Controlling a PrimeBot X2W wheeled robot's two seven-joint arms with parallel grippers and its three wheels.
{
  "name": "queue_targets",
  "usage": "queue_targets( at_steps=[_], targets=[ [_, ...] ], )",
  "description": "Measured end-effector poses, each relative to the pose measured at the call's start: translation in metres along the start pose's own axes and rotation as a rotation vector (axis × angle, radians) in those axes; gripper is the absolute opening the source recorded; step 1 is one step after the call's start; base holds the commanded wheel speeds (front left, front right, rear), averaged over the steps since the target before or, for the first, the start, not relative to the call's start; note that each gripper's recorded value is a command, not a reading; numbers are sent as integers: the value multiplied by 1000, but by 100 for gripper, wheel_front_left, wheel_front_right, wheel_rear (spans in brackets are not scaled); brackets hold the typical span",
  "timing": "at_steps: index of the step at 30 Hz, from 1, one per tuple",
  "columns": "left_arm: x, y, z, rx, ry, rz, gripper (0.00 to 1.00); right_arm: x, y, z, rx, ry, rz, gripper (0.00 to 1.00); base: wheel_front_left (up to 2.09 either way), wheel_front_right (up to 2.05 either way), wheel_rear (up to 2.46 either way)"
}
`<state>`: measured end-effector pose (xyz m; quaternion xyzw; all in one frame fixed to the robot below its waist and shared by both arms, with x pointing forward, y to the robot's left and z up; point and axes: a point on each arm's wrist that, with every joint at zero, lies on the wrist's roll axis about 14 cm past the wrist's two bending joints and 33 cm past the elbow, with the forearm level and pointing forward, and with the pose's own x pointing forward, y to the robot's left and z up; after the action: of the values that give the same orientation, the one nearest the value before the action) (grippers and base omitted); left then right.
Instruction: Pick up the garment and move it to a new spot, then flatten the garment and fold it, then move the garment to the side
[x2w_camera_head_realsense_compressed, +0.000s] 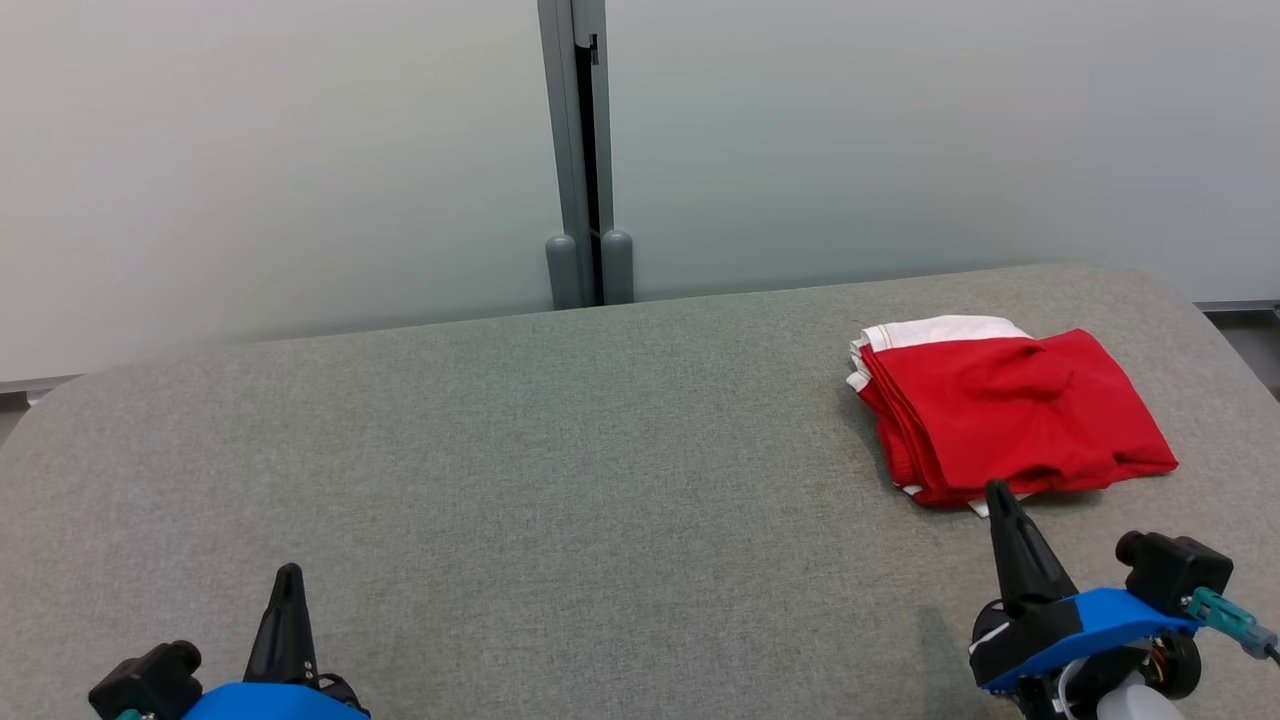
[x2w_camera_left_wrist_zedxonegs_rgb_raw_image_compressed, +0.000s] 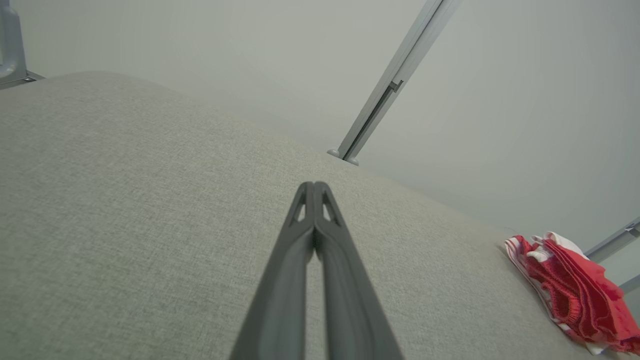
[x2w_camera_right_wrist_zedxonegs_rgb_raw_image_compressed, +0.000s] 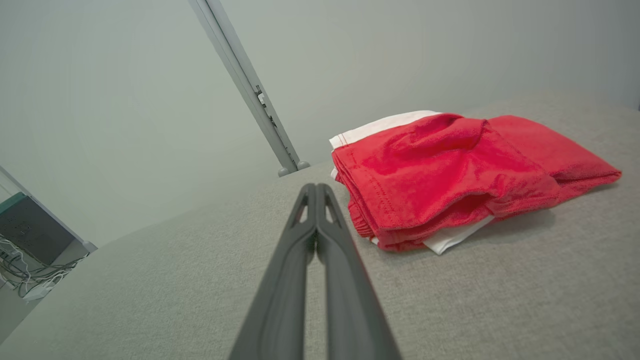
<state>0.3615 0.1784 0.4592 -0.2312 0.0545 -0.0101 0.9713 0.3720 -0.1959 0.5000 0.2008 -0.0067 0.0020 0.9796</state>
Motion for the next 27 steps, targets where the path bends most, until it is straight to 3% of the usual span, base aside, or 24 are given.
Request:
queue_targets(
  at_steps=[27],
  targets=[
    [8,3,15,-384,-21,38,0,4,-8,3,407,5,-57,0,0,0,0]
  ],
)
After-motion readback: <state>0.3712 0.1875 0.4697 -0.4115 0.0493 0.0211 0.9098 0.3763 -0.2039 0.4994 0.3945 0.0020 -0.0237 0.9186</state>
